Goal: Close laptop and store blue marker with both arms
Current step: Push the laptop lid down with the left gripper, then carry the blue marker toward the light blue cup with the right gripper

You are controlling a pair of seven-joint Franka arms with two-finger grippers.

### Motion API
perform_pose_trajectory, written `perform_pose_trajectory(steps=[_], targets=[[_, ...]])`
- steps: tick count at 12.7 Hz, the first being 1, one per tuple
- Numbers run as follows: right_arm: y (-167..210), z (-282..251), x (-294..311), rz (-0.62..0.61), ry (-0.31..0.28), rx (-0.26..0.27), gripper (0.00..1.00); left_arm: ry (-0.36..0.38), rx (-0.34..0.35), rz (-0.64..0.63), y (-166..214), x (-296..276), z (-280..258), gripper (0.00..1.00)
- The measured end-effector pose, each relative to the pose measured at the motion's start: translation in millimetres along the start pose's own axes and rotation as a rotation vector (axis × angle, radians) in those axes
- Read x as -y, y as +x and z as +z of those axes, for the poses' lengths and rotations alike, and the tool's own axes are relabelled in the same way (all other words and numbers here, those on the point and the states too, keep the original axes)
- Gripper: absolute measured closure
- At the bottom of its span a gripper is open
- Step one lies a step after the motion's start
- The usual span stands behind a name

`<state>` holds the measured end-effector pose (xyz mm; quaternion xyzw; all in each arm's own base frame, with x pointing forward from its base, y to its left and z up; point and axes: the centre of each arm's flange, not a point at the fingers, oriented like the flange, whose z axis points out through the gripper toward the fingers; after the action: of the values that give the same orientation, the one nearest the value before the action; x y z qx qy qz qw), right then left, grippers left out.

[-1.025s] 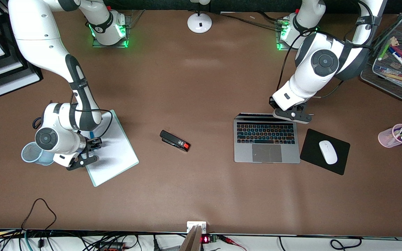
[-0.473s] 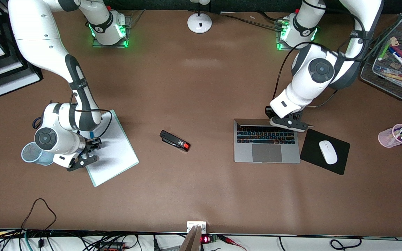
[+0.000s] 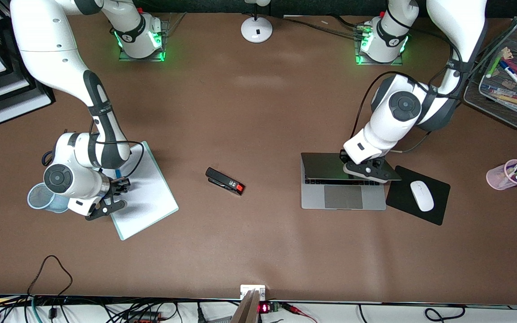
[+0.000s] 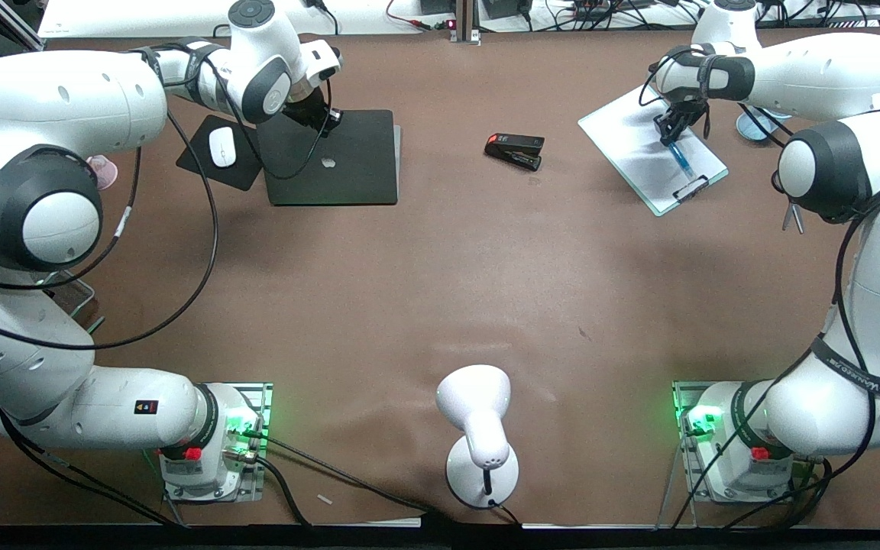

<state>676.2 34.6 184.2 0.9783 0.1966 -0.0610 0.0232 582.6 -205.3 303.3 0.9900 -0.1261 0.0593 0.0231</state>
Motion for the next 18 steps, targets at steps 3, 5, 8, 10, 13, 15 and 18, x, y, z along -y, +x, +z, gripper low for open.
perform_pose_trajectory(steps=[3, 5, 8, 10, 13, 15, 18], targets=[[-0.1, -0.2, -0.6, 0.003, 0.002, -0.002, 0.82, -0.006, -0.007, 0.007, 16.2, 1.0, 10.2, 0.99], [0.0, -0.2, -0.6, 0.003, 0.002, -0.002, 0.82, 0.008, -0.008, 0.032, 25.1, 2.3, 21.4, 0.99], [0.1, -0.4, -0.7, 0.014, 0.002, -0.002, 0.82, 0.006, 0.000, 0.038, 32.6, 4.1, 37.5, 0.99], [1.4, -2.7, -1.4, 0.020, 0.001, -0.008, 0.82, 0.006, 0.004, 0.042, 36.4, 5.7, 46.4, 0.99], [11.5, -30.3, -9.2, 0.018, -0.015, -0.054, 0.82, 0.009, 0.010, 0.045, 42.1, 9.9, 59.2, 0.99], [15.1, -68.0, -13.4, -0.018, -0.025, -0.096, 0.82, 0.004, 0.015, 0.041, 43.9, 10.8, 66.4, 0.99], [5.1, -119.4, -27.4, -0.097, -0.030, -0.134, 0.82, 0.004, 0.023, 0.047, 45.8, 11.8, 79.9, 0.99]])
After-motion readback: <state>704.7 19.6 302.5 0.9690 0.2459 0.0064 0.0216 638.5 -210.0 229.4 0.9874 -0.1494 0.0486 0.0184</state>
